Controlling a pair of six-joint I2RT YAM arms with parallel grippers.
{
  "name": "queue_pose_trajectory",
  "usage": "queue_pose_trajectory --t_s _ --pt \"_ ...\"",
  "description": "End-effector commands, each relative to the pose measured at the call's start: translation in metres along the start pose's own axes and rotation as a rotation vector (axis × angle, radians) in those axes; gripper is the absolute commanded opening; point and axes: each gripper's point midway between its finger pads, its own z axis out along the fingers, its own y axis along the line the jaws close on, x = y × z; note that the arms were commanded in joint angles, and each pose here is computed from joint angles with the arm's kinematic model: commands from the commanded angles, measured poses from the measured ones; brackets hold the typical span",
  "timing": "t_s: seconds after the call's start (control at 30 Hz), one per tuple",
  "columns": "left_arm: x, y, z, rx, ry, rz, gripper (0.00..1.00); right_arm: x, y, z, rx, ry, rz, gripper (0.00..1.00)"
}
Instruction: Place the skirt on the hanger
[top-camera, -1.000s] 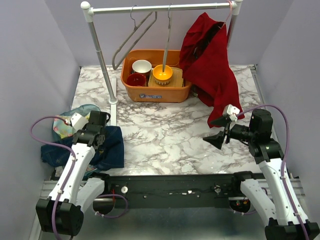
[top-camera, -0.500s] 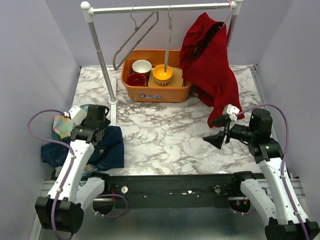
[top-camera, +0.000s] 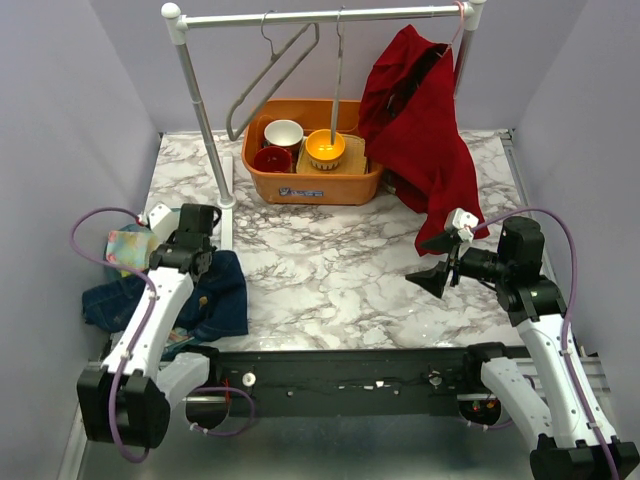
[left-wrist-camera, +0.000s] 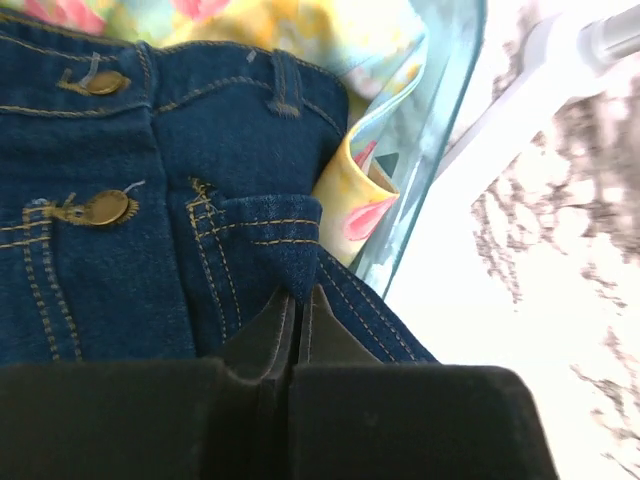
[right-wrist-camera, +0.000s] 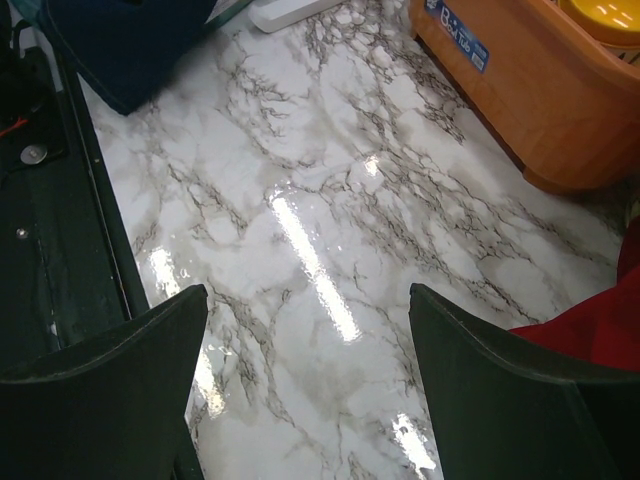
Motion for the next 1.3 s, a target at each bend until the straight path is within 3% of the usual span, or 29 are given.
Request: queue_pose_trajectory --t_s 0.0,0.17,0.27,0.43,0.57,0.83,1.0,1.17,1.27 --pt "-0.060 -0.008 -0.054 0.166 -0.186 -0.094 0.00 -0.008 -0.003 -0.002 0.018 -0.008 -0.035 0.88" --pt "-0.128 -0.037 -0.156 0.522 -0.342 -0.186 0.00 -0.010 -0.002 -0.003 0.017 -0.009 -0.041 0.88" --pt "-0.150 -0.058 -0.214 0.729 -0.357 -0.163 0.00 -0.012 -0.003 -0.005 0.024 -0.009 -0.050 0.88" --pt "-0.145 -0.105 -0.312 1.211 -0.298 0.020 0.00 -0.019 -0.007 -0.009 0.058 0.001 -0.073 0.89" --pt "-0.140 -0.107 -0.373 1.483 -0.340 0.111 0.00 -0.027 -0.013 -0.016 0.106 0.007 -0.102 0.89" --pt "-0.105 -0.095 -0.423 1.793 -0.272 0.229 0.00 -0.042 -0.008 -0.027 0.110 0.047 -0.122 0.90" --pt "-0.086 -0.093 -0.410 1.802 -0.238 0.253 0.00 -0.037 0.000 -0.023 0.043 0.056 -0.085 0.90" --pt "-0.053 -0.100 -0.411 1.957 -0.054 0.284 0.00 -0.037 0.004 -0.022 0.016 0.055 -0.092 0.90" --pt "-0.041 -0.115 -0.410 1.982 -0.021 0.308 0.00 -0.037 0.013 -0.020 -0.053 0.042 -0.107 0.90"
